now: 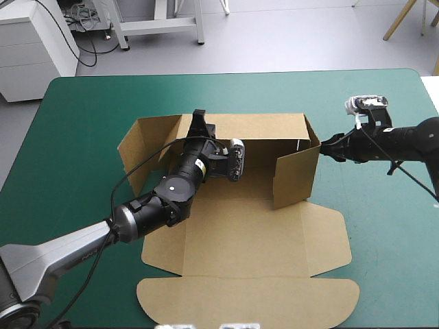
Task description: Fold the box
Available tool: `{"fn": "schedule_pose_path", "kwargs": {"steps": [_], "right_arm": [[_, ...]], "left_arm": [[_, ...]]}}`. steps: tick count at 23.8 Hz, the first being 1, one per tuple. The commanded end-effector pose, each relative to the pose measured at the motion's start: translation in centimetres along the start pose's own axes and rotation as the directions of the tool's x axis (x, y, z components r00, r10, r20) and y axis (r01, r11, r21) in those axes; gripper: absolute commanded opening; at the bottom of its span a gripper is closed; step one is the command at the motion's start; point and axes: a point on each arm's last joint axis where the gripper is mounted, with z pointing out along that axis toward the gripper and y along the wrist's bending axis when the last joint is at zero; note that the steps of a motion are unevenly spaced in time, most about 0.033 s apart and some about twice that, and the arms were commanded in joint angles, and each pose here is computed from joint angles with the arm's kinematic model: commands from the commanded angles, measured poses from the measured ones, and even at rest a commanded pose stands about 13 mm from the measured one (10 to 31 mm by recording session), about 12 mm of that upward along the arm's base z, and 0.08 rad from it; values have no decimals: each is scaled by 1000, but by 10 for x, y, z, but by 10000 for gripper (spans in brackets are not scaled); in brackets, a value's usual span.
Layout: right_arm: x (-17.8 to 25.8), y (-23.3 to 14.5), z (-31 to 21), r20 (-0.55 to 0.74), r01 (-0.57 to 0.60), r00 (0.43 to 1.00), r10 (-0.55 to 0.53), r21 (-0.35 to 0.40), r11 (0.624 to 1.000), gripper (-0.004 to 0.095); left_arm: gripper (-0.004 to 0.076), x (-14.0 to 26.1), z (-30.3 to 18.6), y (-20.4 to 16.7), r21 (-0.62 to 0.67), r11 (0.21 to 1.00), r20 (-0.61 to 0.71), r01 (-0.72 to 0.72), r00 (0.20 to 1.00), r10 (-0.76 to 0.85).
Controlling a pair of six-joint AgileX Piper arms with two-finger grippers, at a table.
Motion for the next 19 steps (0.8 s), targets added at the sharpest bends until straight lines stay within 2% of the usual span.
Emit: {"fn": "schedule_pose_path", "kwargs": {"steps": [1, 5, 8, 11, 13, 19], "right_arm": [[2, 21, -16, 135, 63, 989, -57, -39, 997, 440], [18, 33, -2, 129, 195, 973, -189, -36, 980, 441], [30, 48, 14, 96, 282, 957, -275, -76, 956, 441], [33, 54, 22, 113, 343, 935, -336, -44, 938, 484], [32, 53, 23, 120, 336, 936, -330, -32, 941, 519], [30, 51, 23, 135, 323, 938, -319, -6, 946, 519]], "left_arm": [[-9, 1, -10, 20, -69, 998, 7, 8, 1000, -7], [-9, 1, -10, 20, -69, 998, 5, 8, 1000, -7], [-9, 2, -10, 20, -71, 997, 1, 8, 1000, -8], [-9, 2, -10, 20, -71, 997, -1, 8, 1000, -8], [-9, 2, -10, 21, -73, 997, -7, 8, 1000, -8], [-9, 3, -10, 21, -74, 997, -10, 8, 1000, -8]]}}
